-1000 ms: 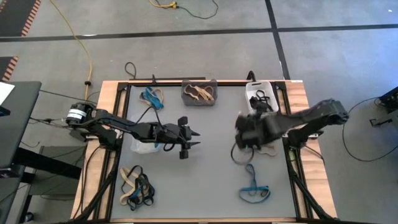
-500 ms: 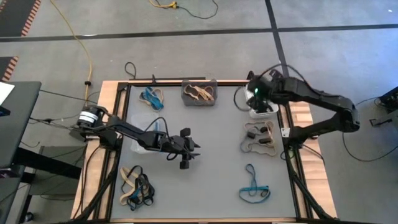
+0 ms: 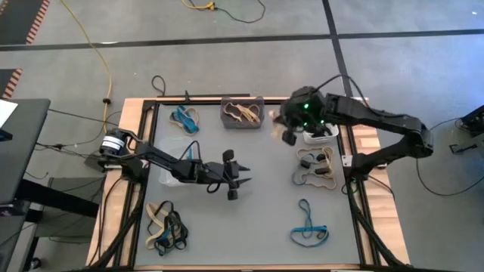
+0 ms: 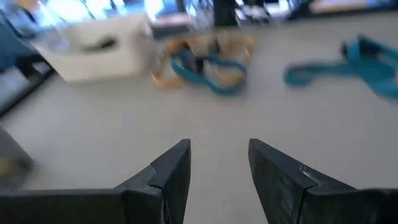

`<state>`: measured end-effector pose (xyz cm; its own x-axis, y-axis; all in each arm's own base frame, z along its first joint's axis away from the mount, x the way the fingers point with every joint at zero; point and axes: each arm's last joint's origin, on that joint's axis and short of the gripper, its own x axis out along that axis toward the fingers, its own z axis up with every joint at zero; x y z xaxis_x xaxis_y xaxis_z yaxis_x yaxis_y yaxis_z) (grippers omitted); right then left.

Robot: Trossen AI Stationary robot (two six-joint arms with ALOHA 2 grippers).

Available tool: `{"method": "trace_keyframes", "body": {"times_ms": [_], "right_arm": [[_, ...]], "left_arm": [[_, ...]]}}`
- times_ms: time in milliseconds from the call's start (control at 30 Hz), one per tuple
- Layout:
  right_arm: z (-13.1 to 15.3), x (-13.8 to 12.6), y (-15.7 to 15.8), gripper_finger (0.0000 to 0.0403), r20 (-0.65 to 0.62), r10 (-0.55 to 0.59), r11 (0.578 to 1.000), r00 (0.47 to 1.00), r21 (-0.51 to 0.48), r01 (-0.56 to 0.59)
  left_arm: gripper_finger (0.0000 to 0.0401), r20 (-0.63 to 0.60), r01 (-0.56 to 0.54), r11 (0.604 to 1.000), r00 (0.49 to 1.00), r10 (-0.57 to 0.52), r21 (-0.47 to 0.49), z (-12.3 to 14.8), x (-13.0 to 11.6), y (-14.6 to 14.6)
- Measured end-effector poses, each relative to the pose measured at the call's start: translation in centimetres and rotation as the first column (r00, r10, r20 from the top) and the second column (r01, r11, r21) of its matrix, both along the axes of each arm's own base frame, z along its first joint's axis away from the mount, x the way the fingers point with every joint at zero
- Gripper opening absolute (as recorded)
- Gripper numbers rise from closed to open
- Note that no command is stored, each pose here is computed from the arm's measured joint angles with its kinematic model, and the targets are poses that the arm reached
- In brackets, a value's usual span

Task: Sort rubber bands into baskets
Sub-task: Put the brown rubber band into the black bin

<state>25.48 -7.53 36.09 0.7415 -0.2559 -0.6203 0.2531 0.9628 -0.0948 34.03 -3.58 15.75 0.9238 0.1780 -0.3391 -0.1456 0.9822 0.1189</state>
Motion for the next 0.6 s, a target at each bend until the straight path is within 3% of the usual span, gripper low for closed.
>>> {"method": "trace_keyframes", "body": {"times_ms": [167,300,467,600], "right_arm": [[-1.5,2.8,2.8,0.0025,-0.017,0.172,0.984,0.985,0.038,-0.171],[-3.2,4.7,5.0,0.0032,-0.059,0.257,0.966,0.965,0.052,-0.254],[-4.7,6.8,7.5,0.0028,-0.065,0.342,0.940,0.937,0.043,-0.340],[-5.5,7.8,8.5,0.0028,-0.059,0.378,0.926,0.924,0.031,-0.376]], "left_arm": [[0.0153,0.135,-0.079,0.997,0.988,0.077,0.009,1.3,0.5,1.5],[0.0153,0.170,-0.115,0.993,0.979,0.114,-0.004,1.6,0.6,2.7],[0.0157,0.214,-0.047,0.997,0.975,0.058,-0.057,2.0,0.7,3.5],[0.0183,0.243,0.064,0.995,0.969,-0.043,-0.079,2.3,0.8,3.2]]}}
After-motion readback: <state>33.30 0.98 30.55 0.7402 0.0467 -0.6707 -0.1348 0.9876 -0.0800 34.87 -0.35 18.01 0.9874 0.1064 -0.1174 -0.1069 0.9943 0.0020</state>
